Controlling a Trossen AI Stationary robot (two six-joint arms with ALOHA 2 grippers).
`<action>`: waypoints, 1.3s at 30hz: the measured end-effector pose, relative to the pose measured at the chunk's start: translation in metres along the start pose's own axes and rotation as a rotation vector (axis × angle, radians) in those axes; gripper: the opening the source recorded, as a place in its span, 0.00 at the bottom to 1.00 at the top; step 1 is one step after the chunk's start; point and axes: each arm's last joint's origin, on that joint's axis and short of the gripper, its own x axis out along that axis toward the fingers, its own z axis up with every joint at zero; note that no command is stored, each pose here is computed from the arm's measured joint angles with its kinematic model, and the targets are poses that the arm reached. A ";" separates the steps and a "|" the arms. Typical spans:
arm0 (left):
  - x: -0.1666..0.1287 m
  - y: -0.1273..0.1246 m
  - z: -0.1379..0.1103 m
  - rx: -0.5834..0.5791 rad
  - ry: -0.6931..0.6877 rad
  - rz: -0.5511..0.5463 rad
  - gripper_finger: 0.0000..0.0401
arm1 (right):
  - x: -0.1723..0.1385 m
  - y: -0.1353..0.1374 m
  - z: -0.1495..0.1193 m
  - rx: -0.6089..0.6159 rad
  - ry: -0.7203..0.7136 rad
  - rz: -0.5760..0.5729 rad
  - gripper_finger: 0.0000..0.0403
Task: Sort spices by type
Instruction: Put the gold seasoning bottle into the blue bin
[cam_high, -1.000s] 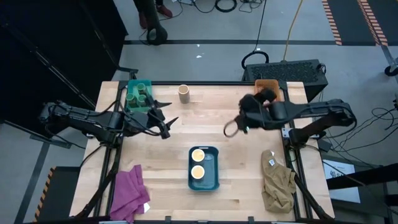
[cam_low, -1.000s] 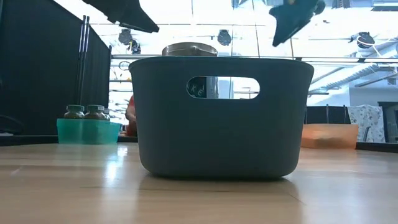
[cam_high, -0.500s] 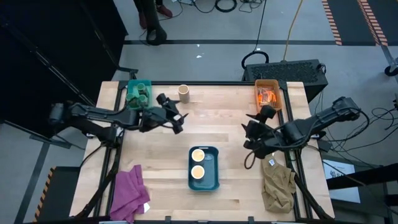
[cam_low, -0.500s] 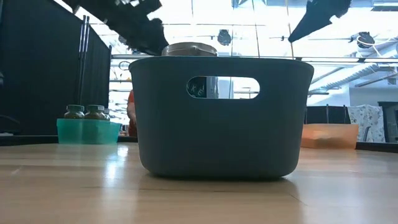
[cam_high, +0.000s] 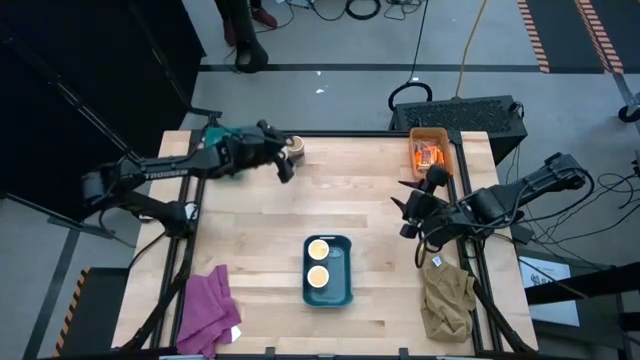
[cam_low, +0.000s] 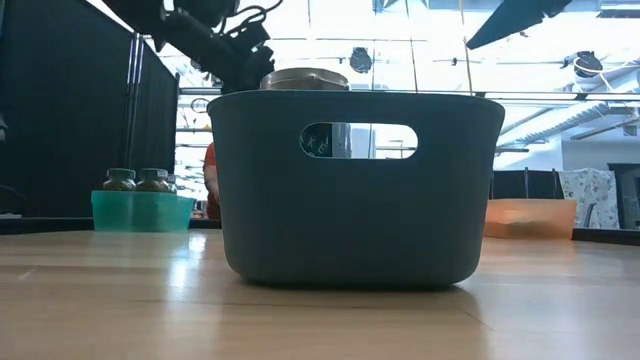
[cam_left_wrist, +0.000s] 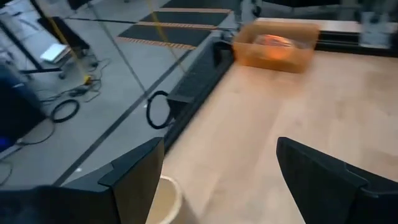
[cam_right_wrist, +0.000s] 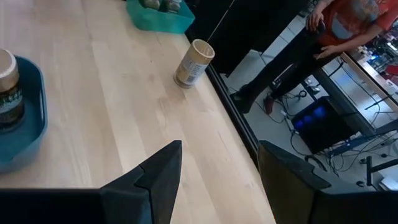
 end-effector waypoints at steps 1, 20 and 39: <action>0.002 0.006 0.000 -0.008 0.002 0.009 0.79 | 0.000 0.000 -0.001 -0.005 0.002 0.000 0.48; 0.051 0.034 -0.017 0.077 0.136 0.041 0.79 | 0.000 -0.001 -0.001 -0.003 -0.002 0.000 0.48; 0.049 0.034 -0.020 0.076 0.167 0.025 0.79 | 0.000 -0.001 -0.002 -0.001 0.004 -0.001 0.48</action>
